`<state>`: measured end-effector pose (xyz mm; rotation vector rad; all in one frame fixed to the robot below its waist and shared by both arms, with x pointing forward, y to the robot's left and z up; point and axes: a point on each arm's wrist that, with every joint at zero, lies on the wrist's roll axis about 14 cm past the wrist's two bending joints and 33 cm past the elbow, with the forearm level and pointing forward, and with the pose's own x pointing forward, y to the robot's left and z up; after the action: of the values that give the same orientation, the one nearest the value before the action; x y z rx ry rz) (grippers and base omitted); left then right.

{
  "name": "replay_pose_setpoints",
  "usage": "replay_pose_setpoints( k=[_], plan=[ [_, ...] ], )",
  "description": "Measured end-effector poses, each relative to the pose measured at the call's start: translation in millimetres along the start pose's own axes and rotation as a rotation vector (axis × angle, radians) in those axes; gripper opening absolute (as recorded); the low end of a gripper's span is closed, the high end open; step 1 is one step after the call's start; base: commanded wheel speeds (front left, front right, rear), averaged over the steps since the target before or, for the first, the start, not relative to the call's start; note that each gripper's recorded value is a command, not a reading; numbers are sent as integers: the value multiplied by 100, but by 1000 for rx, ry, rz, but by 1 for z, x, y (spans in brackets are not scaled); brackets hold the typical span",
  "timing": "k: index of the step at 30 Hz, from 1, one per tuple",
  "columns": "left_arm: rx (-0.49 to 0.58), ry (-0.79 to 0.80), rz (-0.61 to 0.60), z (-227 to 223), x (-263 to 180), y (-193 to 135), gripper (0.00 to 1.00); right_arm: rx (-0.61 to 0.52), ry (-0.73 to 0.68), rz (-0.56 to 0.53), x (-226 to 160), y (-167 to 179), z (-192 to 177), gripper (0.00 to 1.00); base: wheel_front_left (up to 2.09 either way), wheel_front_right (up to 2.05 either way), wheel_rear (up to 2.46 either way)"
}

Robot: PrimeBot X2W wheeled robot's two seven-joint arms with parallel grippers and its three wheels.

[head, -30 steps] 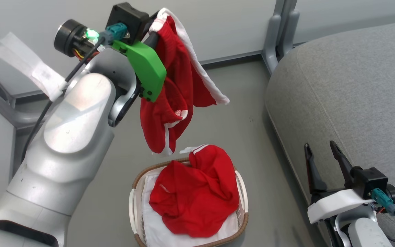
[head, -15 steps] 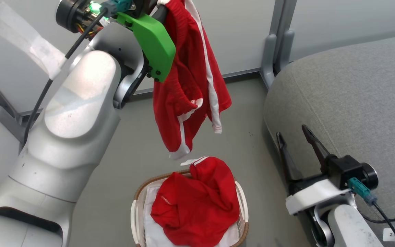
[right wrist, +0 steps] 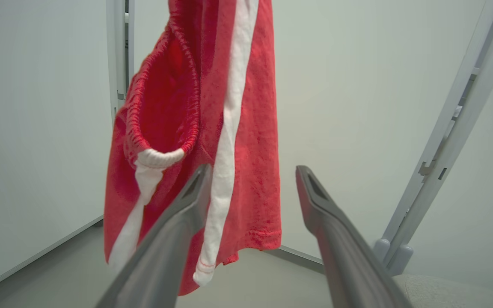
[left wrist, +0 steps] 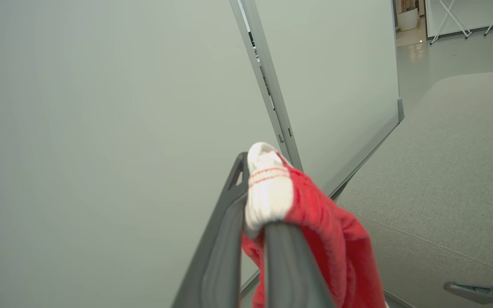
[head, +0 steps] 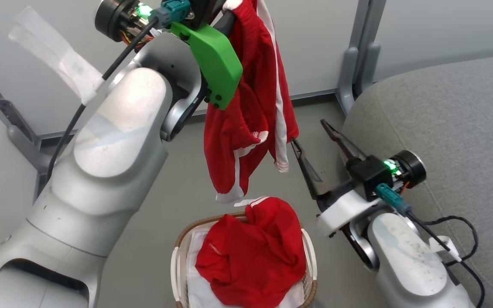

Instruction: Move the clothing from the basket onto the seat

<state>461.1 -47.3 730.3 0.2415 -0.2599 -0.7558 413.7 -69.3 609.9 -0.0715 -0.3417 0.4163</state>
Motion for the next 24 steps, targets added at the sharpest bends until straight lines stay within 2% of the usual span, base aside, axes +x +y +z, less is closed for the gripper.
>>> replay_pose_setpoints(
  k=[4,16,17,18,19,20,24],
  plan=[
    [9,-1,-8,1,-3,-3,0,-13,46,82,10,22,-13,100,0,0,0],
    [22,-41,-72,13,-13,-27,0,-76,146,197,43,40,-35,100,0,0,0],
    [19,-41,-75,13,-14,-28,0,-76,153,207,45,43,-37,80,0,0,0],
    [15,-42,-77,13,-15,-29,0,-73,158,213,47,44,-38,42,0,0,0],
    [10,-39,-78,12,-15,-29,0,-68,163,217,48,45,-39,13,0,0,0],
    [4,-33,-76,10,-16,-28,0,-66,163,220,50,45,-39,0,0,0,0],
    [-15,-9,-41,-2,-19,-15,0,-52,163,219,52,45,-38,0,0,0,0]
  ],
)
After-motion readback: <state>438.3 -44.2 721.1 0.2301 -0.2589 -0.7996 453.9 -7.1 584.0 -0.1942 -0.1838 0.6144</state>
